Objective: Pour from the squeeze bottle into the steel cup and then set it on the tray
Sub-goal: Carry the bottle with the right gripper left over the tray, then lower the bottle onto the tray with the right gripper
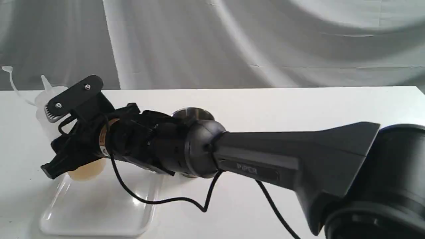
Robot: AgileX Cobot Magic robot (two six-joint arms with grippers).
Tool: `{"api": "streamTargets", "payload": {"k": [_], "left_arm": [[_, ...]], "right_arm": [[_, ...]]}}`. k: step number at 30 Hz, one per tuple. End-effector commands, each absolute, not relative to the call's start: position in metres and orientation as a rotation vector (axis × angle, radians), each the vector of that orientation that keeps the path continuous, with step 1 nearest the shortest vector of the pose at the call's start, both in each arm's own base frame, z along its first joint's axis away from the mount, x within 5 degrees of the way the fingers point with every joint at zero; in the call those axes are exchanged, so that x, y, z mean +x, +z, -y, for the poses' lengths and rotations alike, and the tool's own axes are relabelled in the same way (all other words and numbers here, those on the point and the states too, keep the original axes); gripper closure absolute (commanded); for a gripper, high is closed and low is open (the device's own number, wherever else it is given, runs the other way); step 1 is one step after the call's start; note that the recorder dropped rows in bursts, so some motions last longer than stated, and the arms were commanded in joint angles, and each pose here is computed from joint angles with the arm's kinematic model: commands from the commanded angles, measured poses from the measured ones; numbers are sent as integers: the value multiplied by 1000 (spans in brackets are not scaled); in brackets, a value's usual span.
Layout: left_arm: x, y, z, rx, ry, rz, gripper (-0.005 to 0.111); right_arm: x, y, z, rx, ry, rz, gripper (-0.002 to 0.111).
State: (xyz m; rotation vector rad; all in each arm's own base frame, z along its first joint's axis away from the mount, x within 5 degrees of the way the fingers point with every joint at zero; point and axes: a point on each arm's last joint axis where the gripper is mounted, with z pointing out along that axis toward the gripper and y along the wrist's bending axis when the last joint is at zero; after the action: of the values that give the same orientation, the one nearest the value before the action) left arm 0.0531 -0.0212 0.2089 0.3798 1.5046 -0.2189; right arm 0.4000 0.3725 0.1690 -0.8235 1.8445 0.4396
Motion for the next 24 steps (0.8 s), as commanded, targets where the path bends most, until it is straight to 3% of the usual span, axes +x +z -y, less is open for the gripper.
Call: {"api": "streamTargets", "payload": {"k": [1, 24], "left_arm": [[54, 207, 21, 405, -187, -1507, 98], [54, 207, 21, 438, -148, -1496, 98]], "right_arm": [[399, 173, -374, -800, 519, -1783, 78], [399, 147, -356, -825, 498, -1815, 78]]}}
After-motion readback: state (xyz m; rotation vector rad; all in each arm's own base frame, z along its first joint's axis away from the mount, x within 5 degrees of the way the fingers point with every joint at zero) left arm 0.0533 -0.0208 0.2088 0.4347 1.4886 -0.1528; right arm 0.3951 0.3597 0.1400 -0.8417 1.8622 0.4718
